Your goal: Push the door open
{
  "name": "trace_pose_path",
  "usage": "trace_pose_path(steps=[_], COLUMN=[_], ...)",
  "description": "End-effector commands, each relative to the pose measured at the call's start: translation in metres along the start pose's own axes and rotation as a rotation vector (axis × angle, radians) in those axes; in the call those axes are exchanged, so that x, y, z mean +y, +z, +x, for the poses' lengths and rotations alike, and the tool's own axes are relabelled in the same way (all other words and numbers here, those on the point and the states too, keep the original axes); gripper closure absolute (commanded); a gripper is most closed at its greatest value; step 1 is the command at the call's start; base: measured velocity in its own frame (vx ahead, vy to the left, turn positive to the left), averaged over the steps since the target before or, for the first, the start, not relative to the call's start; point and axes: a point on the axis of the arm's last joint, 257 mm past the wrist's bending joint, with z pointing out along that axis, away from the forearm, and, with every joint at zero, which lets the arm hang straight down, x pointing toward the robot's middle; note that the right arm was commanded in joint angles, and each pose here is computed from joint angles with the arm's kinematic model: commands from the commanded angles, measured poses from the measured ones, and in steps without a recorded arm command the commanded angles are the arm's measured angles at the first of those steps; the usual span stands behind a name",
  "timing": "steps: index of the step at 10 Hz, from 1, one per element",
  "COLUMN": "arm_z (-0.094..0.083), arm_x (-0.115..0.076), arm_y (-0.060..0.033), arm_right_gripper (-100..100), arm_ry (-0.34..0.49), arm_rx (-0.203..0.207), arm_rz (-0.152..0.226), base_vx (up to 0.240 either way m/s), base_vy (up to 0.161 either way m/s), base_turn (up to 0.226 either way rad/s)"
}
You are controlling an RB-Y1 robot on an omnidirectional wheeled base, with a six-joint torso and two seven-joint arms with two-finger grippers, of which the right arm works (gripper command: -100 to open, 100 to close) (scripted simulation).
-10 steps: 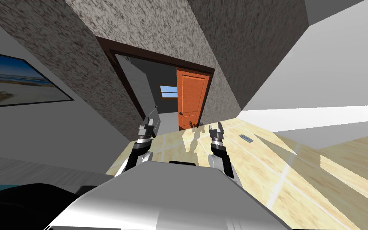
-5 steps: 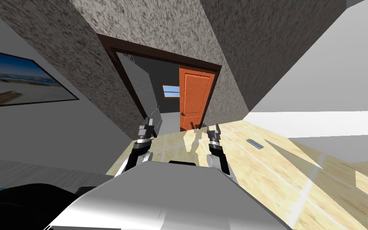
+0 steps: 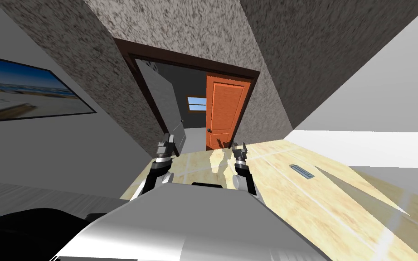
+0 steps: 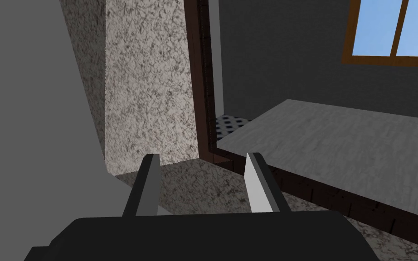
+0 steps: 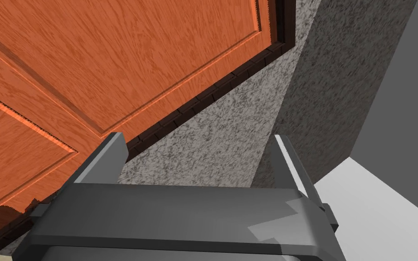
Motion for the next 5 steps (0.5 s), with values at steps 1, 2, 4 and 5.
trace_pose_path(steps=[1,2,4,5], arm_z=[-0.003,-0.005,-0.009,-0.011], arm_x=[-0.009,-0.015,-0.027,-0.033], arm_y=[-0.0008,-0.0017,-0.0039,-0.0051], arm_right_gripper=[-100,-100,-100,-100], arm_ry=[0.037,0.060,0.106,0.129], arm_rx=[-0.005,-0.009,-0.017,-0.022], arm_rz=[0.012,0.019,0.033,0.041], base_vx=[0.117,0.097,0.084,0.090], base_vy=[-0.006,-0.005,-0.004,-0.005], base_turn=[0.092,0.095,0.097,0.116])
